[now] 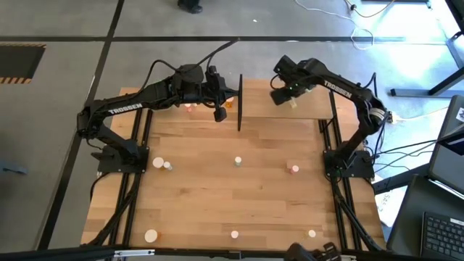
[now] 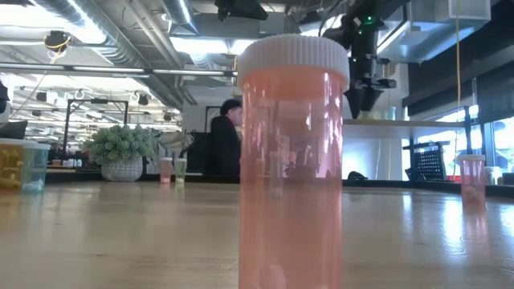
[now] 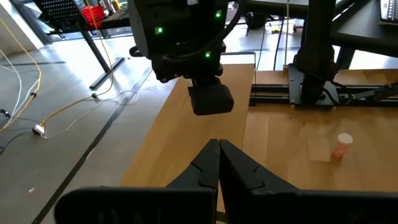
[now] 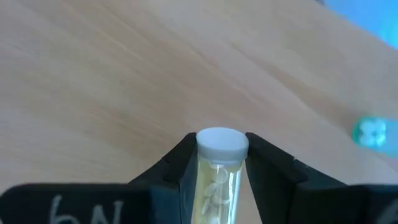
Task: Pick and place medicine bottles onto shelf by color
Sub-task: Put the middle yellow pill bottle on the shelf
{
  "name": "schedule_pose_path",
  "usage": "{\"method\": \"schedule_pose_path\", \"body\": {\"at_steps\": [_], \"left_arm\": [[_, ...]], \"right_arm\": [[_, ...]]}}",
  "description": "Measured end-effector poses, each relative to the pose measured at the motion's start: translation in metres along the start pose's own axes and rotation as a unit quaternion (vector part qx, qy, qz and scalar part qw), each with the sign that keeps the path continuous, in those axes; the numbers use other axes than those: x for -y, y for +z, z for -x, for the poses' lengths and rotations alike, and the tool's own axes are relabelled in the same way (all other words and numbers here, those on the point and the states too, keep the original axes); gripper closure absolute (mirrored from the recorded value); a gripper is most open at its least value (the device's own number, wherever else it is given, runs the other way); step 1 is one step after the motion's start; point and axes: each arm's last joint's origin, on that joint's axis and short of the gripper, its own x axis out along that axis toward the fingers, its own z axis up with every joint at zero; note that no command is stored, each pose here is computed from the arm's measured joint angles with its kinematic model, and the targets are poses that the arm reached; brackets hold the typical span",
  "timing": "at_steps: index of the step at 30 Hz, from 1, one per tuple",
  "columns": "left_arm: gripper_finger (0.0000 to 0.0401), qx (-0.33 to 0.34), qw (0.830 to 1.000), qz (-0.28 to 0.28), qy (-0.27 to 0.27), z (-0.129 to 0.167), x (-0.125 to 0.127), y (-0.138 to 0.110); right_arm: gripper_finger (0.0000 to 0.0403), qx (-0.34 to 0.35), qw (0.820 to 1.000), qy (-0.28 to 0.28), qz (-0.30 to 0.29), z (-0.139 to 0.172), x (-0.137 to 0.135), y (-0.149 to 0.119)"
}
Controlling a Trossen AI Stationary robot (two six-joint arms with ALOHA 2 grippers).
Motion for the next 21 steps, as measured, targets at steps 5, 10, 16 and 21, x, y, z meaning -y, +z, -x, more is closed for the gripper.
{"method": "schedule_pose_path", "body": {"at_steps": [5, 10, 16, 21], "left_arm": [[0.0401, 0.000, 1.000, 0.000, 0.000, 0.000, 0.000, 0.000], [0.0401, 0.000, 1.000, 0.000, 0.000, 0.000, 0.000, 0.000], [0.0401, 0.000, 1.000, 0.000, 0.000, 0.000, 0.000, 0.000], [0.0401, 0.000, 1.000, 0.000, 0.000, 0.000, 0.000, 0.000]], "right_arm": [[0.0280, 0.068, 0.998, 0.012, 0.014, 0.016, -0.008, 0.000], [0.0280, 0.139, 0.990, -0.009, 0.014, 0.039, -0.012, -0.005], [0.0279, 0.235, 0.972, -0.028, 0.006, 0.066, -0.015, -0.008], [0.0279, 0.287, 0.956, -0.064, -0.007, 0.083, -0.013, -0.014]]}}
